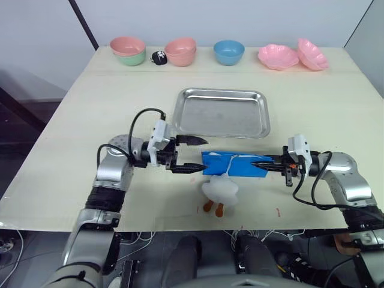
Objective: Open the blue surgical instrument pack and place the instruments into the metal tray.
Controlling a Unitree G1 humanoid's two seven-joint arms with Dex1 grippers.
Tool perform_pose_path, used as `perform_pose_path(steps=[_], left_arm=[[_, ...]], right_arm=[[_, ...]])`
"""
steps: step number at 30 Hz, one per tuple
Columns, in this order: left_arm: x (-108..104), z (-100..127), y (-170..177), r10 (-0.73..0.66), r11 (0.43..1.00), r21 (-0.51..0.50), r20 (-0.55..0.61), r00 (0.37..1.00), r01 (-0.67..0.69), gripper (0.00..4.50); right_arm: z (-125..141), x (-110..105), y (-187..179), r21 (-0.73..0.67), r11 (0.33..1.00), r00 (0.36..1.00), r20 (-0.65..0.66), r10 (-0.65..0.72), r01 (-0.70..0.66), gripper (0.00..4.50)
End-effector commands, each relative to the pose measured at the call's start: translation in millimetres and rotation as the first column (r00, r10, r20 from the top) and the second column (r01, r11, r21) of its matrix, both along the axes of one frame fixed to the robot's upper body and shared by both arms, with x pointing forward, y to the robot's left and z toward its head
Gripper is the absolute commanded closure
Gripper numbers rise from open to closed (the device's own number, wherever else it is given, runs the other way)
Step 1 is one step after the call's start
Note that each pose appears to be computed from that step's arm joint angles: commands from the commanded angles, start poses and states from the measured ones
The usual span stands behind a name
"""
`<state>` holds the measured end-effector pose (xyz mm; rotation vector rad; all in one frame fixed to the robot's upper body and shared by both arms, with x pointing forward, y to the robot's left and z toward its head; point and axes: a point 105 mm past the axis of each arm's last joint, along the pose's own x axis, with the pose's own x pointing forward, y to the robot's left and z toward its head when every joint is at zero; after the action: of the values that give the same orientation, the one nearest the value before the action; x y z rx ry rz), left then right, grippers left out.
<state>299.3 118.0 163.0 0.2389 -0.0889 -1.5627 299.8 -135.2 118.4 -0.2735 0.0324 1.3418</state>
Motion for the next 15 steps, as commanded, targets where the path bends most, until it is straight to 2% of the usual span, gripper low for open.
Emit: perform_pose_path(steps=[1, 5, 7, 15], left_arm=[[-18.3, 22.4, -11.9, -0.068, 0.997, -0.037, 0.032, 0.997, 0.07, 0.04], [-37.7, 12.9, -26.7, -0.137, 0.99, 0.018, 0.027, 0.99, 0.137, 0.04], [-45.8, -1.7, -35.8, -0.167, 0.984, 0.069, 0.028, 0.986, 0.165, 0.04], [-46.9, -42.2, -47.8, -0.179, 0.958, 0.238, 0.052, 0.982, 0.162, 0.04]], right_arm=[[1.6, 3.4, -7.1, -0.024, 0.999, 0.999, 0.026, -0.023, 0.024, 4.5], [0.4, 3.6, -7.0, -0.028, 0.999, 0.999, 0.027, -0.022, 0.022, 4.5], [0.6, 4.0, -6.2, -0.029, 0.999, 0.999, 0.028, -0.019, 0.02, 4.5], [-1.4, 3.5, -6.2, -0.045, 0.999, 1.0, 0.029, -0.012, 0.013, 4.5]])
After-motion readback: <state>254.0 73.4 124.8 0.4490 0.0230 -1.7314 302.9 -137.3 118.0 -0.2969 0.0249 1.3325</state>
